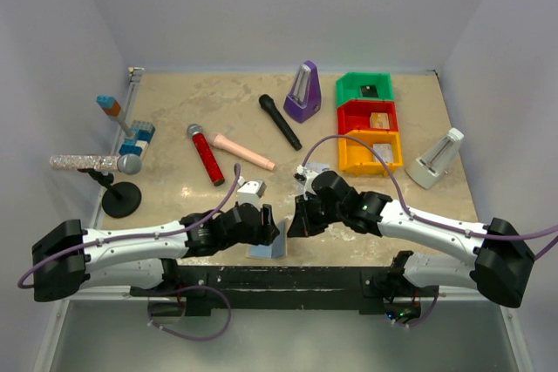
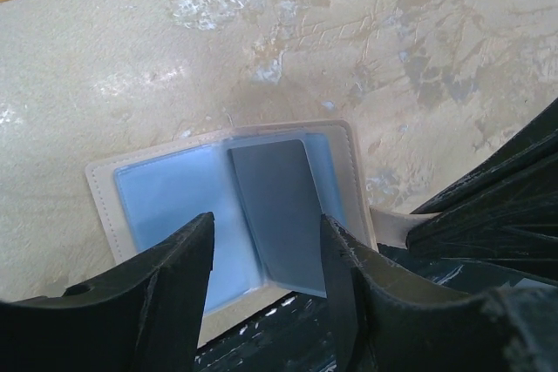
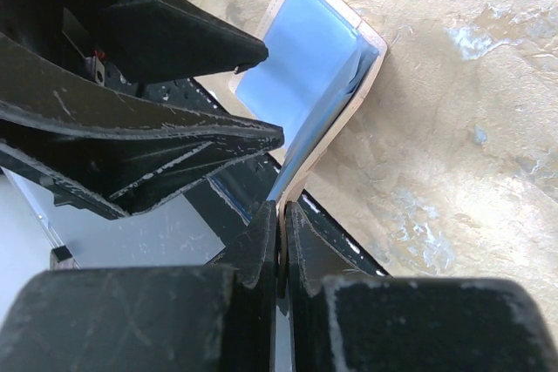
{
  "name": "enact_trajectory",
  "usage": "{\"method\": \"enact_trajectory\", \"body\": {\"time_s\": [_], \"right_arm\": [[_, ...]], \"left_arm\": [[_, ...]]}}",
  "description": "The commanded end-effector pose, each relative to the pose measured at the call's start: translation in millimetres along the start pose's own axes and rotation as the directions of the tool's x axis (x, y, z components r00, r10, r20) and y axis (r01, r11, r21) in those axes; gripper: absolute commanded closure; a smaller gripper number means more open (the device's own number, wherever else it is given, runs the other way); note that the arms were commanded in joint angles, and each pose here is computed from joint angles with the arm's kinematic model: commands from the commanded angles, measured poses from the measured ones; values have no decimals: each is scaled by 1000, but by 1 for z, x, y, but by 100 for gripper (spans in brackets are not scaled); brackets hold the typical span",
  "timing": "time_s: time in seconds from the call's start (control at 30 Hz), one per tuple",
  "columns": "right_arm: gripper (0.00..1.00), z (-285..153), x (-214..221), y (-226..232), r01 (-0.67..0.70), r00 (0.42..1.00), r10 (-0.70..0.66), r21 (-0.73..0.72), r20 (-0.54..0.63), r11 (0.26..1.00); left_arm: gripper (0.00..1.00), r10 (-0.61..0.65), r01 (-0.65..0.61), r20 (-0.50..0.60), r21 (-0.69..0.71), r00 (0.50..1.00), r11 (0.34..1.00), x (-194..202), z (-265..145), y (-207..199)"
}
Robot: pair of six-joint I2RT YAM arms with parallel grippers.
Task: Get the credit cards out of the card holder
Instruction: Remove the credit card from the card holder.
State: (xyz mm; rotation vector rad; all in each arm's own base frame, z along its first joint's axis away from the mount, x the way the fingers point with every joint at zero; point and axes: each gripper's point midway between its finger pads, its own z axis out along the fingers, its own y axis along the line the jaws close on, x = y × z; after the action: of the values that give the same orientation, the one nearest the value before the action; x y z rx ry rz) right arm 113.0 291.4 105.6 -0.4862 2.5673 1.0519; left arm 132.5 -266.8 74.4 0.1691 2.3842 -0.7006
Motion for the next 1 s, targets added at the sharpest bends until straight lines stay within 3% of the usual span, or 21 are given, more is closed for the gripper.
{"method": "enact_trajectory", "body": {"time_s": [0.0, 0.97], "right_arm": [[100, -3, -13, 14, 18, 999, -17, -36, 39, 999], [100, 0, -12, 15, 20, 999, -19, -46, 32, 999]], "left_arm": [[44, 27, -26, -9, 71, 1000, 997, -2, 3, -20], [43, 26, -22, -35, 130, 999, 991, 1, 8, -37]]}}
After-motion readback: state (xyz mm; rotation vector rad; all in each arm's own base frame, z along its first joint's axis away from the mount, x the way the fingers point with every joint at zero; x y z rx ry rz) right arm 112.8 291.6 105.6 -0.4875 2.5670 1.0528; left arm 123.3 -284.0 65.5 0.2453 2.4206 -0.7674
